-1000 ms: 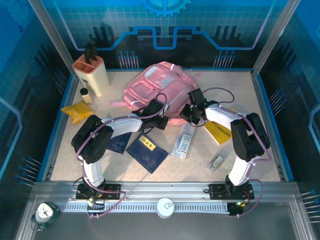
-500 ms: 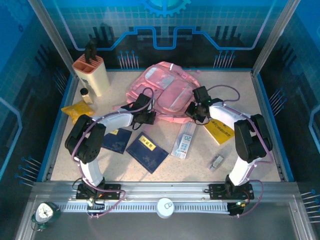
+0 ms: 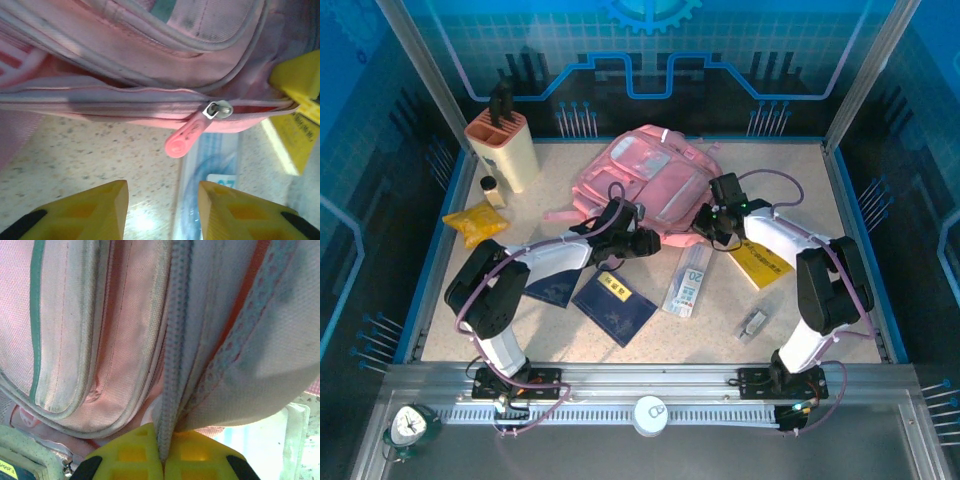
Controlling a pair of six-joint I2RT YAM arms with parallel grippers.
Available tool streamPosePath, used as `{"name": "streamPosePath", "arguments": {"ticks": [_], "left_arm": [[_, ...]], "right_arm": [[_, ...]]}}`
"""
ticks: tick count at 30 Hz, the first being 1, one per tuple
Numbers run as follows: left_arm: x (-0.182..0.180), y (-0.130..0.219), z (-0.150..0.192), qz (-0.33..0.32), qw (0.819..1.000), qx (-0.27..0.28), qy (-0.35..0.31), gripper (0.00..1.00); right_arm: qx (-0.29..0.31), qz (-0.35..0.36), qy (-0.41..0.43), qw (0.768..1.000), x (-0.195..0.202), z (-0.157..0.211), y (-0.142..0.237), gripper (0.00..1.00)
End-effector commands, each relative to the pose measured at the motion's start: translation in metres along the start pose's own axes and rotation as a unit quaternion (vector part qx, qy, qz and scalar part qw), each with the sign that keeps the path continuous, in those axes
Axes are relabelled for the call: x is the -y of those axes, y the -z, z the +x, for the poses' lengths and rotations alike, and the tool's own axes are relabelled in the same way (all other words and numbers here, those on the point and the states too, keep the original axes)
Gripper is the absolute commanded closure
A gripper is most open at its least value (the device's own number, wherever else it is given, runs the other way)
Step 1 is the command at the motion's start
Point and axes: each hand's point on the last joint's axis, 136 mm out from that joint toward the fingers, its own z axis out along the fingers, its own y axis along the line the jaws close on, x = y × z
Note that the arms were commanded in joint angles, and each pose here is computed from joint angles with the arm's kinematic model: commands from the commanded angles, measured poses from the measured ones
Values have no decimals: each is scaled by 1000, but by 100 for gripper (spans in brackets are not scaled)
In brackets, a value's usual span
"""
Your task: Pack the student bag
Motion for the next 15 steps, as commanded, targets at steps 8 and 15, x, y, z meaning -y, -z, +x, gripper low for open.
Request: {"name": "streamPosePath", "arguments": {"ticks": [8,15], "left_arm": [[17,-12,-24,107,979,84,154,53],[19,-26,-24,158,958,100,217,54]], "right_arm": [[18,-70,8,997,-21,-12,11,100],[19,-78,2,997,-21,-14,12,100]]}}
